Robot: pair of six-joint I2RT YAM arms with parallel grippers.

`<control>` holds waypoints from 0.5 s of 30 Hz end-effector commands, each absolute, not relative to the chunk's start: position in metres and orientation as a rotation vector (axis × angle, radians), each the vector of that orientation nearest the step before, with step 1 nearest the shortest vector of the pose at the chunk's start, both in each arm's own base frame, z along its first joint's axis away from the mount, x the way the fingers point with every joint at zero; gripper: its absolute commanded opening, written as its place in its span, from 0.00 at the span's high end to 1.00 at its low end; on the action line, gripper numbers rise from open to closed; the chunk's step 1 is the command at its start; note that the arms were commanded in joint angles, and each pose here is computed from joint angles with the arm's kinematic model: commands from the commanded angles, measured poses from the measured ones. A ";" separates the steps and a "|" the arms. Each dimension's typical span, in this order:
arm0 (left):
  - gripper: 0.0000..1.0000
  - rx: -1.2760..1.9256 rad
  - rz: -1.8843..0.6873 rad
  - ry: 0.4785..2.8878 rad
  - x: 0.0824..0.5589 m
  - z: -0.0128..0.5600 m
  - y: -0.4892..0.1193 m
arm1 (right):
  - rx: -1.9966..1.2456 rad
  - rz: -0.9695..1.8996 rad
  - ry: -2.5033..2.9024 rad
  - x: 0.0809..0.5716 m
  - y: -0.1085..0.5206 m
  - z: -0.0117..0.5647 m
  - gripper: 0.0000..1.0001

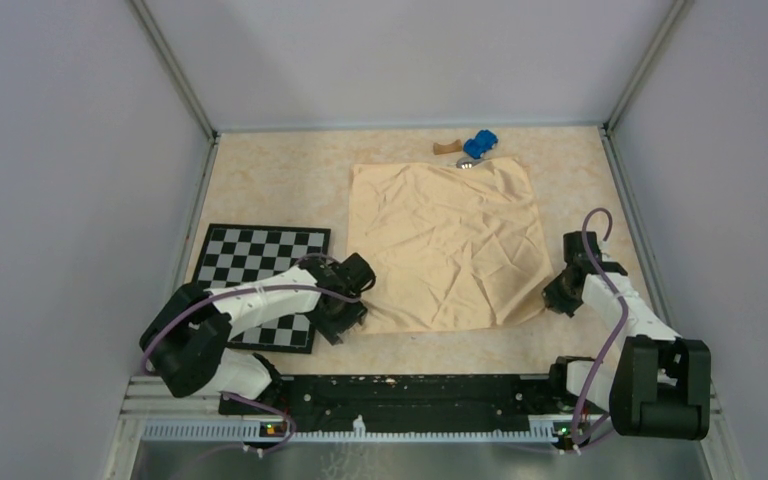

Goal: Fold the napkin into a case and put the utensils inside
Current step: Pick up the flattened napkin from the center of the board.

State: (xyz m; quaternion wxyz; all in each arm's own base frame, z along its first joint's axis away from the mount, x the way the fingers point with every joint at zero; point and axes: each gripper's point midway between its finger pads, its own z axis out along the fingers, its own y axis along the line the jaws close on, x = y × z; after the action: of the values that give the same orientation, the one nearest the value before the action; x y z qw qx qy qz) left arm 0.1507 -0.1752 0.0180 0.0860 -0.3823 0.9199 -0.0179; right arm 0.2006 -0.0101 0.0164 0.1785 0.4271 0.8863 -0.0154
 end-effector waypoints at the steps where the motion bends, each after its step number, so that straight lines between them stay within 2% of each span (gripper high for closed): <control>1: 0.34 -1.218 -0.032 2.725 0.148 0.029 -0.180 | 1.238 -0.020 2.548 0.189 -0.004 0.003 1.00; 4: 0.33 -1.209 -0.007 2.725 0.152 0.027 -0.182 | 1.240 -0.017 2.545 0.189 -0.003 0.003 1.00; 15: 0.39 -1.211 0.101 2.666 0.165 0.013 -0.174 | 1.247 0.000 2.556 0.190 0.000 -0.001 1.00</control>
State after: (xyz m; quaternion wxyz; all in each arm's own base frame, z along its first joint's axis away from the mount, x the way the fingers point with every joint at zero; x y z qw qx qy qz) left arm 0.1530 -0.1815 0.0142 0.0761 -0.3980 0.9141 0.0125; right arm 0.2066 -0.0055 0.0165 0.1863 0.4261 0.8853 0.0026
